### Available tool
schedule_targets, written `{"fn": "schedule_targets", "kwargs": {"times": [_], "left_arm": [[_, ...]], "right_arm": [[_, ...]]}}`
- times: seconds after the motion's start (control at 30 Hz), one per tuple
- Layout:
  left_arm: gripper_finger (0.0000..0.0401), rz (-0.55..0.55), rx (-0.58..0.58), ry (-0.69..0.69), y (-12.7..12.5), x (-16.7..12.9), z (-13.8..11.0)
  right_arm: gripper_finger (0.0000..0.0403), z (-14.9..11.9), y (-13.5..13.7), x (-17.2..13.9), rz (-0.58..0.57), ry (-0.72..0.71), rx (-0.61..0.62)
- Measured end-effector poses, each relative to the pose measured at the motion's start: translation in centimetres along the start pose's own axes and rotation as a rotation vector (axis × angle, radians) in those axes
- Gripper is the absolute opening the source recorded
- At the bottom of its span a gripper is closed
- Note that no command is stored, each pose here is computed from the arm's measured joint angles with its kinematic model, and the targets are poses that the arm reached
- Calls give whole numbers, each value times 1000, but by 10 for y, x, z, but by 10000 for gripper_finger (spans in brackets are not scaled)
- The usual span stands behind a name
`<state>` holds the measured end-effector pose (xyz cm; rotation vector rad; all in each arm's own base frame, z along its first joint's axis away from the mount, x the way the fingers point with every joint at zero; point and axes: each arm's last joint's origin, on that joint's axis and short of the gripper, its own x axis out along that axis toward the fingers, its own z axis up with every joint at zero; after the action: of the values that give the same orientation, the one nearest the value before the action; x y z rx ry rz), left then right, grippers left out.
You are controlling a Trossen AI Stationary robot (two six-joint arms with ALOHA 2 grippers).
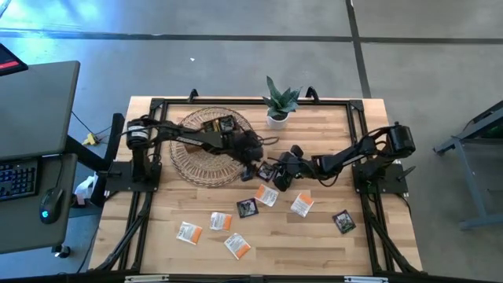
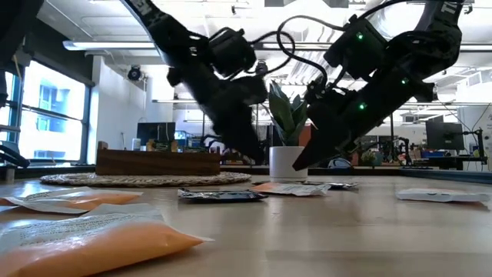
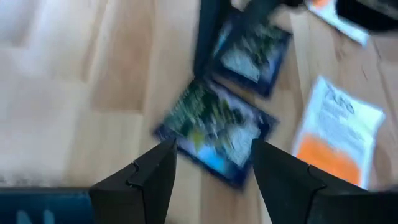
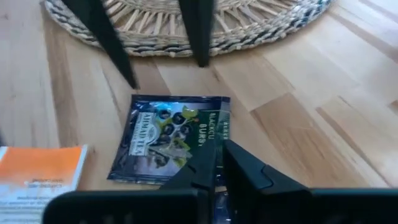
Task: Pick & Place Tea
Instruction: Put the black tea bag into the right section of the wooden organizer
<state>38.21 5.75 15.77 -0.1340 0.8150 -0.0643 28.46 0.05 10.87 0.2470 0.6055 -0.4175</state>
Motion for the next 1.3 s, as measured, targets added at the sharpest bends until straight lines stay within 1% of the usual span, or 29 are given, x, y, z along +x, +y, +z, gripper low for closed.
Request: {"fn": "schedule_targets", "kwargs": {"times": [0.07,0.17,0.2,0.3,0.4,0.53,0.63,0.7,0.83,0.9,0.97,1.03,1.17,1.2,1.23,1.3], "left_arm": [[204,-3,-7,19,2,2,-4],[204,5,4,-19,3,7,-1],[204,13,8,-38,4,9,0],[204,41,3,-27,6,12,-4],[204,86,11,-68,7,11,2],[204,83,-5,-23,10,29,-12],[205,85,-4,-47,12,38,-13],[205,84,-25,-36,13,42,-16],[199,86,-30,-22,14,47,-20],[182,90,-32,-15,15,48,-21],[152,95,-34,-9,15,48,-22],[113,102,-34,-1,15,48,-23],[23,121,-20,6,17,48,-24],[12,127,-19,7,17,48,-24],[11,132,-18,7,16,48,-24],[18,131,-18,7,16,48,-24]], "right_arm": [[38,-1,0,0,10,11,-2],[59,-4,-1,0,-1,46,-10],[65,-6,-2,0,-9,60,-9],[76,-10,-4,0,-41,94,6],[79,-10,-5,0,-40,98,12],[80,-9,-4,0,-27,89,-2],[79,-9,-4,0,-27,89,-4],[79,-8,-4,0,-31,87,-5],[79,-8,-4,0,-23,90,-4],[79,-9,-4,0,-24,90,-4],[79,-9,-4,0,-24,90,-4],[79,-8,-4,0,-30,87,-5],[79,-8,-5,0,-69,67,9],[79,-8,-5,0,-82,61,17],[79,-7,-6,0,-90,57,20],[78,-7,-5,0,-76,62,21]]}}
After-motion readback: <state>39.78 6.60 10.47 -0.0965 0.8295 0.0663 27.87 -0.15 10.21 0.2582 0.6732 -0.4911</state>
